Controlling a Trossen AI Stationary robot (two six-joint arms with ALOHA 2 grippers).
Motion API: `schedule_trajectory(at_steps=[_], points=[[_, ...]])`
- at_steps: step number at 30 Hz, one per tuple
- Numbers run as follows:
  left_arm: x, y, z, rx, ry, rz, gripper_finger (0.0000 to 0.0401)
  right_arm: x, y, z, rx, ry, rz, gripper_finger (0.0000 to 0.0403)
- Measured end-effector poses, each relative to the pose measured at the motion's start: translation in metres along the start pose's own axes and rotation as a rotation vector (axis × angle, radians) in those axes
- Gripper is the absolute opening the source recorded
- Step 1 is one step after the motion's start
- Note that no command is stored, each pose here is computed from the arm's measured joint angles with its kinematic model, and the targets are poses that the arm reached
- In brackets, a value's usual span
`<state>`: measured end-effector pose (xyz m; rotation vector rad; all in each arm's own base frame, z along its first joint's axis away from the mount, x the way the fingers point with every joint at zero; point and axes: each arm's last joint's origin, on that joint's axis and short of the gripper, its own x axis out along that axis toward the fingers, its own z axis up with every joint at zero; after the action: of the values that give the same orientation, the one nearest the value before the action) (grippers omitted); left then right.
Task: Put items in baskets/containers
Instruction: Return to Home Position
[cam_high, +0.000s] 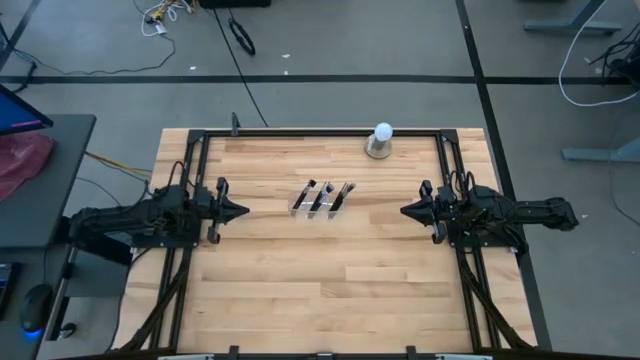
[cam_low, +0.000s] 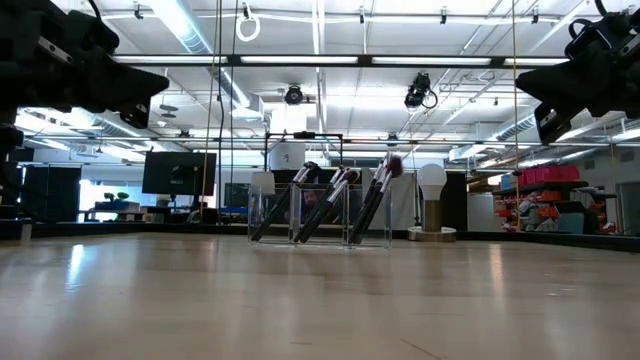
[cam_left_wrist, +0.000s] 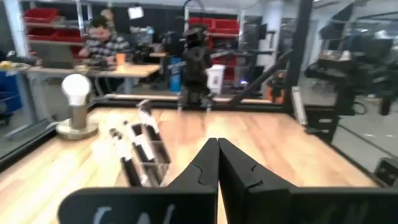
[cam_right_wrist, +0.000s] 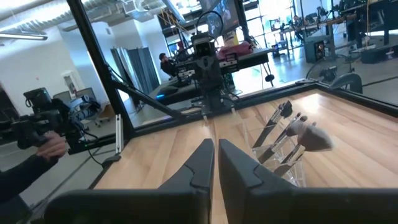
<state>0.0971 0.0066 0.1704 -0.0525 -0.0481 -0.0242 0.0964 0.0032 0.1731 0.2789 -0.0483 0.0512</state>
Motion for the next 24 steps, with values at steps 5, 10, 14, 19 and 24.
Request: schedule_trajectory(at_steps=[5,10,14,19,24], points=[[0.0024,0.0010,-0.0050,-0.043,0.055,0.068,0.0015,0.0000,0.0000,0.0000,0.000,0.000,0.000,0.0027],[0.0050,0.0004,-0.0086,-0.076,0.097,0.064,0.0023,0.0000,0.0000,0.0000,0.000,0.000,0.000,0.0027],[0.0059,0.0005,-0.0091,-0.126,0.098,0.066,0.0024,0.0000,0.0000,0.0000,0.000,0.000,0.000,0.0027],[0.0060,0.0004,-0.0086,-0.154,0.093,0.066,0.0025,0.0000,0.0000,0.0000,0.000,0.000,0.000,0.0027],[0.0060,0.0004,-0.0081,-0.156,0.087,0.066,0.0025,0.0000,0.0000,0.0000,0.000,0.000,0.000,0.0027]])
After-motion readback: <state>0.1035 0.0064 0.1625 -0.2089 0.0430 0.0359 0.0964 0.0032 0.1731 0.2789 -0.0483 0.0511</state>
